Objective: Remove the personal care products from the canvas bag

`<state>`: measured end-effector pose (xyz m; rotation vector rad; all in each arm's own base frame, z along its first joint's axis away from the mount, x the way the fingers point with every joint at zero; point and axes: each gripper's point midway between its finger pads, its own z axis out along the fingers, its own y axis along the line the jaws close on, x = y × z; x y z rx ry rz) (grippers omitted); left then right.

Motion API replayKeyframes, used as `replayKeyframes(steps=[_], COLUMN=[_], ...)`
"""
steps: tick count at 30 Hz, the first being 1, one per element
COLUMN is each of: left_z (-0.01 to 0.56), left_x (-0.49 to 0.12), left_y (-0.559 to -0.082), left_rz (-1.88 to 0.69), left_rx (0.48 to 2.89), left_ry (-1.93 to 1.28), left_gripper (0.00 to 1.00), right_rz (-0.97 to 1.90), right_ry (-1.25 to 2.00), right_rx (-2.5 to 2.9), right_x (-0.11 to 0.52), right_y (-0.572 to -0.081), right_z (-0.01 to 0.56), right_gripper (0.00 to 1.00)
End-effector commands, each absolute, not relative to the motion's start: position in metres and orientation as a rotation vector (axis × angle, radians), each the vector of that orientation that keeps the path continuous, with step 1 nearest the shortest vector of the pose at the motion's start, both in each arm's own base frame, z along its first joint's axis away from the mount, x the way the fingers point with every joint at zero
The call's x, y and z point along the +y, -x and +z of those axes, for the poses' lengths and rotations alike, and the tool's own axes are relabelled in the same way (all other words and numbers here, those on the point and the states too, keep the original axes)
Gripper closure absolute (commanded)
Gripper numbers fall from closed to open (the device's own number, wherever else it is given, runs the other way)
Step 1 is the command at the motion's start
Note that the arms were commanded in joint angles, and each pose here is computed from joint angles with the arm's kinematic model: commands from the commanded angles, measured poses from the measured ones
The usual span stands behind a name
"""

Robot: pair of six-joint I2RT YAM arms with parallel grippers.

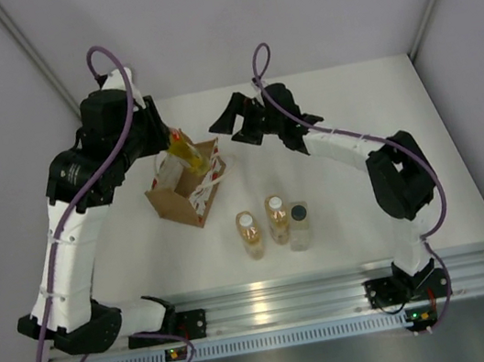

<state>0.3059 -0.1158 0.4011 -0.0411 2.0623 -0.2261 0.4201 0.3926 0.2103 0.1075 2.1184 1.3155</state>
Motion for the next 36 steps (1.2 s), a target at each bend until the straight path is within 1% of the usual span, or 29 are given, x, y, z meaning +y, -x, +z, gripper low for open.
replayKeyframes(steps=[1, 8, 14, 19, 24, 25, 30, 36], left_z=[0.469, 0.47, 0.445, 0.42, 0.401, 0.398, 0.355, 0.313], left_x=[-0.114, -0.121, -0.122, -0.137, -0.145, -0.148, -0.149, -0.142], left_y=[-0.287, -0.256, -0.242, -0.228, -0.214, -0.211, -0.213, -0.22], left_rz=[-0.346, -0.438, -0.454, -0.538, -0.57, -0.579, -0.515, -0.4], left_rx=[1.845, 1.862, 1.92, 1.981, 2.013, 2.019, 2.127, 2.226], left_ry=[0.021, -0.085, -0.137, -0.232, -0.309, -0.331, -0.34, -0.288], left_gripper=[1.0, 1.0, 1.0, 1.0, 1.0, 1.0, 1.0, 1.0], right_rz=[1.301, 1.231, 1.162, 1.097, 1.038, 1.036, 1.001, 0.983], right_ry=[-0.078, -0.109, -0.109, -0.098, -0.142, -0.136, -0.15, -0.102], right_rx=[2.04, 2.041, 2.033, 2.008, 2.039, 2.025, 2.046, 2.025], right_x=[0.372, 0.34, 0.312, 0.286, 0.255, 0.251, 0.232, 0.216], right_y=[-0.423, -0.432, -0.431, -0.43, -0.426, -0.424, -0.414, -0.397], right_z=[0.249, 0.248, 0.253, 0.265, 0.255, 0.26, 0.249, 0.258], right_gripper=[0.01, 0.0, 0.0, 0.0, 0.0, 0.01, 0.01, 0.0])
